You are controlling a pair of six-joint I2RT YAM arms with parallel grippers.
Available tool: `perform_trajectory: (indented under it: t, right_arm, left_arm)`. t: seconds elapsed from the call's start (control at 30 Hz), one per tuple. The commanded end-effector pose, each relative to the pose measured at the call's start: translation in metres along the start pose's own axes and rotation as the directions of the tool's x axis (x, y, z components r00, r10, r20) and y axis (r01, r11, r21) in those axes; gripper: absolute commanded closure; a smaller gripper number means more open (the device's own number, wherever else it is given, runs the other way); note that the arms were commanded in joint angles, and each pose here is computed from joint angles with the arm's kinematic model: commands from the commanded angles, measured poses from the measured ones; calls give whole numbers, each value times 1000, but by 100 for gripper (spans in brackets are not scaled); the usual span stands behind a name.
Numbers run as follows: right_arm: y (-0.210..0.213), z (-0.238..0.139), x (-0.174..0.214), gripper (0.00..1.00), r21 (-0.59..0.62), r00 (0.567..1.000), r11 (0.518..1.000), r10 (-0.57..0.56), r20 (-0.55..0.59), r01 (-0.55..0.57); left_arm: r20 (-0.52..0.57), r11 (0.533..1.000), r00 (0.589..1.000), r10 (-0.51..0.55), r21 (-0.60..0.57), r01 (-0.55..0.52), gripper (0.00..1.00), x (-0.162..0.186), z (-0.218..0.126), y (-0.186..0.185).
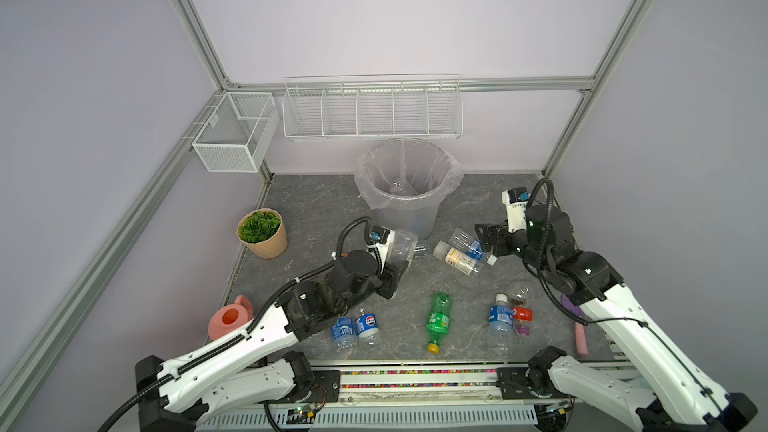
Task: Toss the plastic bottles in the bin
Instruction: 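Close the left gripper on the clear plastic container and lift it, then carry the clear container over the bin with the left gripper and release it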
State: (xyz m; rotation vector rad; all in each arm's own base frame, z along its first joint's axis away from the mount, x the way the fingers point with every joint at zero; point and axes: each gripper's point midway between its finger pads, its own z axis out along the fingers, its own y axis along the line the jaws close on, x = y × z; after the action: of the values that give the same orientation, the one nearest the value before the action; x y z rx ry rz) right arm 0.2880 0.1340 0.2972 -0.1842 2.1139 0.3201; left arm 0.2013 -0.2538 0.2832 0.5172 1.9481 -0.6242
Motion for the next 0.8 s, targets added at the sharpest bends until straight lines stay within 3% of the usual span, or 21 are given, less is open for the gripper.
perform_trajectory:
  t: [0.0,0.37,0.67,0.77]
  right_arm:
    - [-4,-3,0,12,9,1000,1000,21,13,-21]
    - [-2,-4,2,11,-4,999,999,42,15,-42]
    - [-2,-3,2,12,-6,999,999,47,15,-47]
    - [-2,-2,3,12,-4,999,999,45,12,-45]
  left_arm:
    - [181,998,983,12,-60,-1,69,-35,-28,15]
    - [499,989,865,54,-148,24,75,-111,-114,43]
    - [691,980,711,131,-200,14,79,-173,-173,45]
    - [715,976,677,173,-216,-20,80,-189,-184,39]
